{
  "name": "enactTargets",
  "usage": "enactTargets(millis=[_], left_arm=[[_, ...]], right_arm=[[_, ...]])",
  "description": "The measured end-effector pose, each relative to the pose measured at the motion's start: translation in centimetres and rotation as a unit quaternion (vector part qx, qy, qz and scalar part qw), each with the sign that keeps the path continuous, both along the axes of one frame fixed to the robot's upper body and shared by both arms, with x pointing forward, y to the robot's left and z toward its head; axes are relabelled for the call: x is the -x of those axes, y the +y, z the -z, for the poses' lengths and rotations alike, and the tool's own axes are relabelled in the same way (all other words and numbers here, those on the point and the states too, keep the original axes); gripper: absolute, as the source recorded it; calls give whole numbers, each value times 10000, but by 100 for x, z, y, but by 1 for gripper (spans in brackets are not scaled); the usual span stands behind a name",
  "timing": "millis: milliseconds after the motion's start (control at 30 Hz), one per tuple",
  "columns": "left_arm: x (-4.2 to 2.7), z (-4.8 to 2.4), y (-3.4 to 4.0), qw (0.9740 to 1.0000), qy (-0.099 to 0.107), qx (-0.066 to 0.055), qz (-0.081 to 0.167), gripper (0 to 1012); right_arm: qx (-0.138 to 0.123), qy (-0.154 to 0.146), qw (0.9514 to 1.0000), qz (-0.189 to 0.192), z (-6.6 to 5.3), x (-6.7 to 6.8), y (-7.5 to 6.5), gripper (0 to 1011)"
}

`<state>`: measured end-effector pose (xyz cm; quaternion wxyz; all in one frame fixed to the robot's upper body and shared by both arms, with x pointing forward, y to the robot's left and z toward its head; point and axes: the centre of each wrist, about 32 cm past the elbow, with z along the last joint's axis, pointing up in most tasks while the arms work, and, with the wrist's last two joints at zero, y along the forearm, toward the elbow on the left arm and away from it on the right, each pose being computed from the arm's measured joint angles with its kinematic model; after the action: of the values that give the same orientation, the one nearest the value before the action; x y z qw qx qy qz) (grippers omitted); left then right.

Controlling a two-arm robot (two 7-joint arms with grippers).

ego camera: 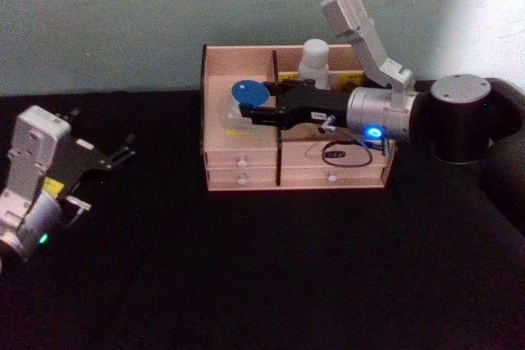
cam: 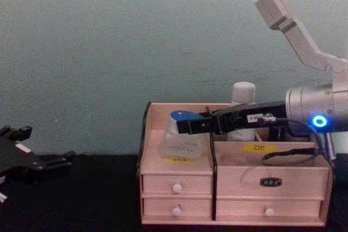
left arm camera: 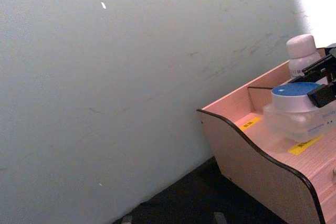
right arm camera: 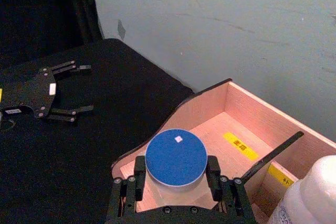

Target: Pick up the facial cleanser and watermelon frost from the table and place them into the tiered storage box.

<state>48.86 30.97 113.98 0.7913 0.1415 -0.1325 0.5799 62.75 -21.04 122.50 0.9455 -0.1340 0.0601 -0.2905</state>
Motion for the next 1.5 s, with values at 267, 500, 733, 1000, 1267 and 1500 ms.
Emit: enactTargets(millis=[267, 500, 733, 1000, 1267, 1500], left_arm=[[0, 0, 0, 10000, 0, 0, 0, 1001], [0, 0, 0, 10000, 0, 0, 0, 1001], [0, 0, 0, 10000, 0, 0, 0, 1001], [0, 0, 0, 10000, 0, 0, 0, 1001], [0, 0, 0, 10000, 1, -1, 0, 1001], [0, 0, 0, 10000, 0, 0, 0, 1001]], right_arm=[[-2, -1, 10000, -3, 0, 2, 0, 903], [1, 1, 10000, -1, 0, 2, -2, 1002], [-1, -16, 10000, 1, -3, 9, -3, 1002], [-132, -347, 9993, 88, -90, 181, -71, 1003], [-305, -327, 9990, 88, -140, 504, -235, 1002], [-309, -301, 9988, 250, -133, 772, -445, 1002]])
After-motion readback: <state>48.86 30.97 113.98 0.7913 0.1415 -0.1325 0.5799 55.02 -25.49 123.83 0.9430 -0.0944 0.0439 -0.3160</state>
